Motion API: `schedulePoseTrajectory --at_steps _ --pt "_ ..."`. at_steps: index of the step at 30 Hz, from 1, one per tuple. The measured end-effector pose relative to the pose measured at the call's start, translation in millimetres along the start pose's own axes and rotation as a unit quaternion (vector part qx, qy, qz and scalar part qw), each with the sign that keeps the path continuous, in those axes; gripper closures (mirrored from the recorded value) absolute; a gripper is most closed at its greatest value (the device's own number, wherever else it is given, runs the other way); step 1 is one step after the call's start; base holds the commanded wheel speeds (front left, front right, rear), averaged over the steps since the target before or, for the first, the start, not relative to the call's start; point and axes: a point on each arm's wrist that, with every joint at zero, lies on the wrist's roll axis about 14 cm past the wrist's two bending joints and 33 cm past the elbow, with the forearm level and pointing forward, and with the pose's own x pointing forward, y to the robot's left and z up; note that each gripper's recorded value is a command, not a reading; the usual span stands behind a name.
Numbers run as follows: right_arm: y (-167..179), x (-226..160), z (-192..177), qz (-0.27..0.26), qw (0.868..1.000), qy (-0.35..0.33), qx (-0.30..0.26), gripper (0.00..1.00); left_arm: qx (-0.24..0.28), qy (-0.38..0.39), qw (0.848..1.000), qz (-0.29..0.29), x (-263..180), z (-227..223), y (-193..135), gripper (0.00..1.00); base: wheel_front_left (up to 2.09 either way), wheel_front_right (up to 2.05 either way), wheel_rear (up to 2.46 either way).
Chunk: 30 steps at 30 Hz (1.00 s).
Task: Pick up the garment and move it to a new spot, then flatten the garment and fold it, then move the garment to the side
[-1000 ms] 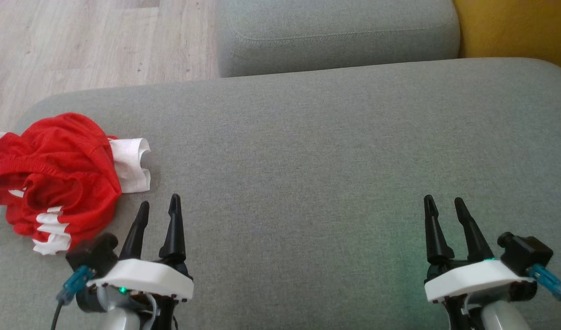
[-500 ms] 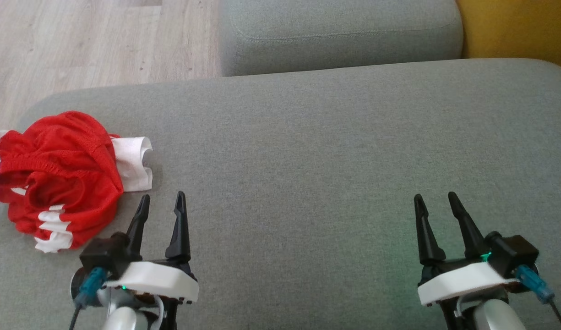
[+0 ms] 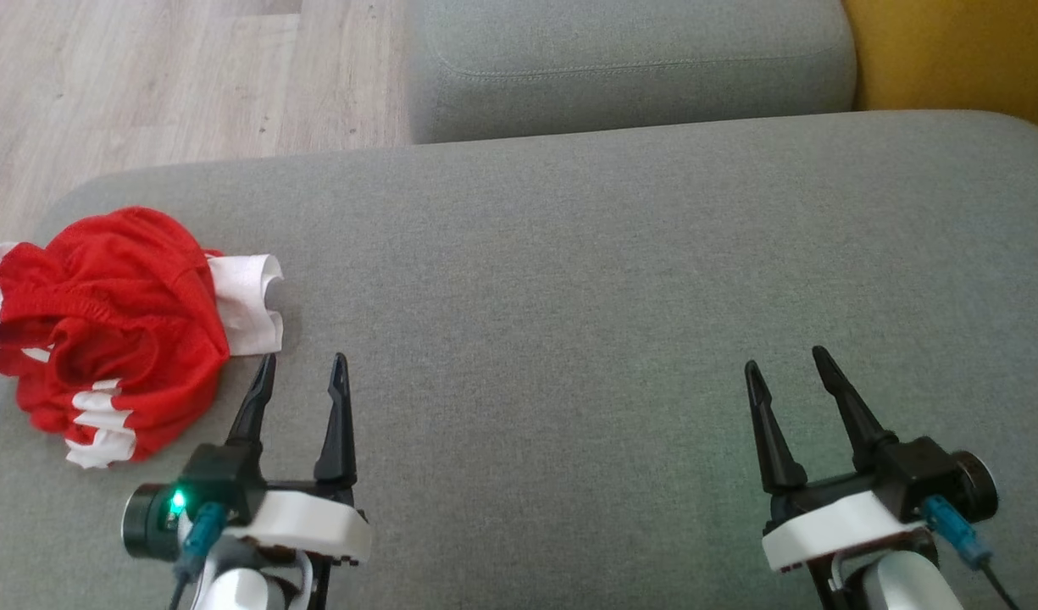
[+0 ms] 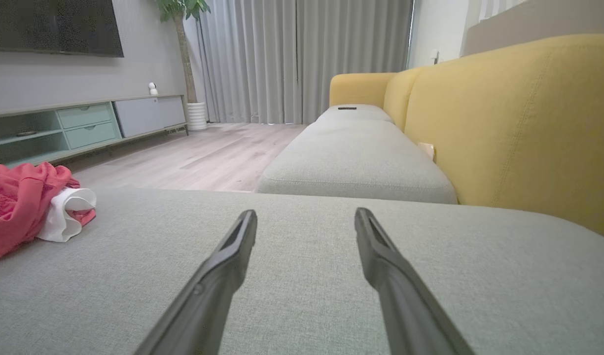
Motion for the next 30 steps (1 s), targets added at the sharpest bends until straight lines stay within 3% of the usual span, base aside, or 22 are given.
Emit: schedulePoseTrajectory --at_steps 5,30 --pt "1.7 0.2 2.8 0.006 1.0 -0.006 -0.027 0.0 0.022 -0.006 1.0 -0.005 -0.2 1.7 -2.6 0.0 0.0 0.0 0.0" --pt "1.7 2.1 2.7 0.007 1.0 -0.005 -0.027 0.0 0.019 0.009 1.0 0.009 -9.4 -7.0 5.3 0.0 0.0 0.0 0.0"
